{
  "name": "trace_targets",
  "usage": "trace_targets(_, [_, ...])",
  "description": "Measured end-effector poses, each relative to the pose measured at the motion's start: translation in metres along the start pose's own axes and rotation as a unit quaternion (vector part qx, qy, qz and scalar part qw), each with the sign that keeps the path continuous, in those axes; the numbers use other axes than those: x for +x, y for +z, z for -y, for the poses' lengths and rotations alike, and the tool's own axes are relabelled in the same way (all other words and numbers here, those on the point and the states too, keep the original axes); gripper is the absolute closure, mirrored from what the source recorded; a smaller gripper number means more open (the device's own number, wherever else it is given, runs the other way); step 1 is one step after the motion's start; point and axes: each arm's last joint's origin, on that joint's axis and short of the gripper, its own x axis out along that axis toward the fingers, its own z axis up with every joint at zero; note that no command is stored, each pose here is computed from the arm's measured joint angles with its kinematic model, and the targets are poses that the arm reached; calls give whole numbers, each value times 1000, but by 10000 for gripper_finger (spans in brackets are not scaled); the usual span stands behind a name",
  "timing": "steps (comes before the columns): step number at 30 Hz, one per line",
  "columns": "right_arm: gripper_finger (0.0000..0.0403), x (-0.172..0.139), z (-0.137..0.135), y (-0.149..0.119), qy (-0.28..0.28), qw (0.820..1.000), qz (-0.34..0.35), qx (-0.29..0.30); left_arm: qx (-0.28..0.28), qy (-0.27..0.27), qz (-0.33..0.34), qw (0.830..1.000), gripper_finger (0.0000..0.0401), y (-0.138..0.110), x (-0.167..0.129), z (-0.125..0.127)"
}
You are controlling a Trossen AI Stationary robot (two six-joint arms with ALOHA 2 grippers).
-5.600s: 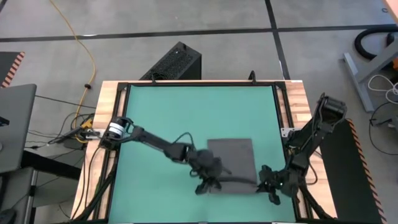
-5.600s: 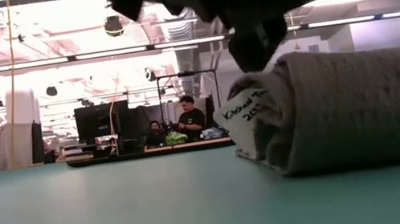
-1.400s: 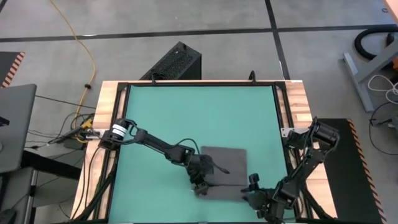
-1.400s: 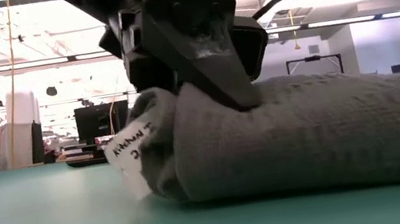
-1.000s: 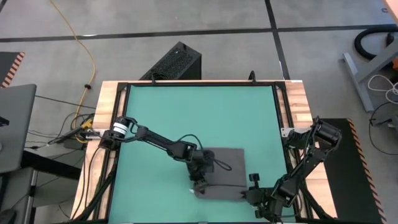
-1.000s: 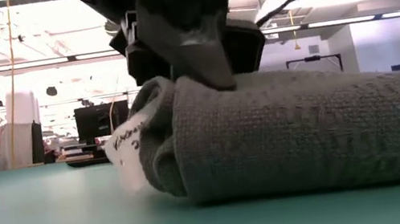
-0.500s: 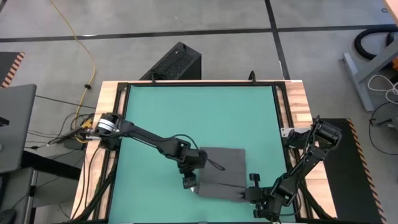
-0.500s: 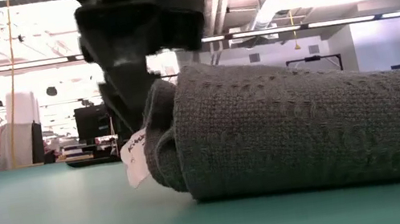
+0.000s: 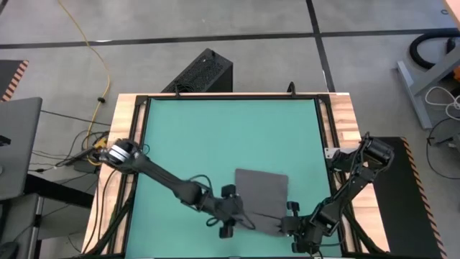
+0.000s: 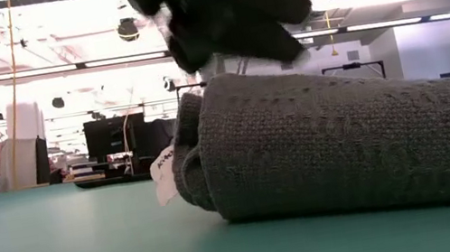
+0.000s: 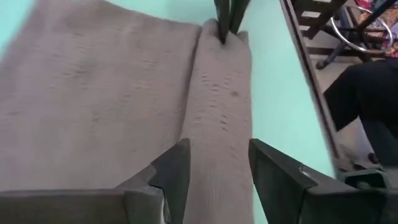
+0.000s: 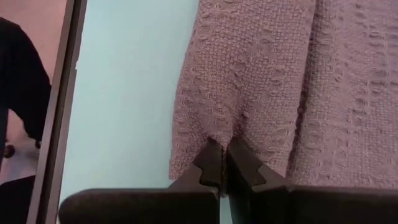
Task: Roll towel
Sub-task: Roll the gray towel
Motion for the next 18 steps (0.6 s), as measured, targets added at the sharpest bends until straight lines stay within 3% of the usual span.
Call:
trace_targets(6, [379, -16, 3, 8, 14, 1000, -2, 6, -3, -8, -15, 1000, 287, -18, 34, -9])
trace_targets(18, [379, -32, 13, 14, 28, 999, 26, 13, -22, -4, -48, 999, 395, -21, 42, -34])
